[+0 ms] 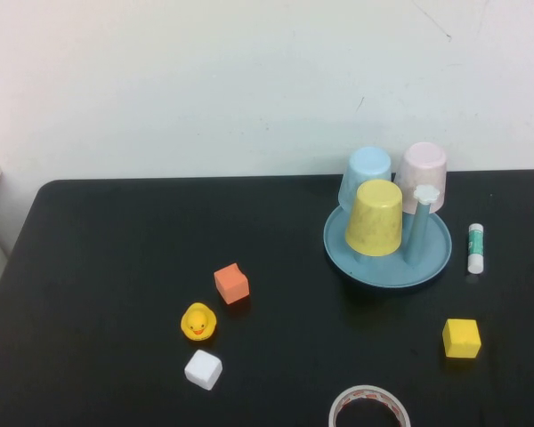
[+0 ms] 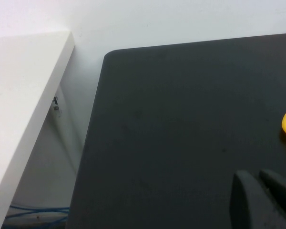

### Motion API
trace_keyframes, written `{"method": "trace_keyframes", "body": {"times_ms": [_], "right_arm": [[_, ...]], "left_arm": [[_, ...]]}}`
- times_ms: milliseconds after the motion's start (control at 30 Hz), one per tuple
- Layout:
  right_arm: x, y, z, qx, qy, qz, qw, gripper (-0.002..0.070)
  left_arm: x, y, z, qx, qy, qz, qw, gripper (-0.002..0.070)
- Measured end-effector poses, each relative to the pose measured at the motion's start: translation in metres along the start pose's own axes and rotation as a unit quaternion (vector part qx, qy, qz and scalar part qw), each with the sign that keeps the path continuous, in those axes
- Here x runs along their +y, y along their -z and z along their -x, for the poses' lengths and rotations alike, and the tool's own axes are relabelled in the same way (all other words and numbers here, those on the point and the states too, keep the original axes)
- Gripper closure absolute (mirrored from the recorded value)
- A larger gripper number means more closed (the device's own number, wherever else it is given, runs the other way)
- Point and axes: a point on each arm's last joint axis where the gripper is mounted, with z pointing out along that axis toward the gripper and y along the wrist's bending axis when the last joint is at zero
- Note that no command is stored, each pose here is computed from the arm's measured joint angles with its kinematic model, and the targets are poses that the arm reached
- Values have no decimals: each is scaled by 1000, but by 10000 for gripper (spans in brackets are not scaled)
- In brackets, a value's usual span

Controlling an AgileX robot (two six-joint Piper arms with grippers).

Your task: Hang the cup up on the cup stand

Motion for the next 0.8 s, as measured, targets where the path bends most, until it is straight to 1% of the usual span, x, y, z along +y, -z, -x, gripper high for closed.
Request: {"method": "trace_keyframes", "body": {"times_ms": [800], "right_arm": [[-1,0,0,2,17,-5,1000,678]], "left_arm": [[0,0,0,0,0,0,1000,676]]}}
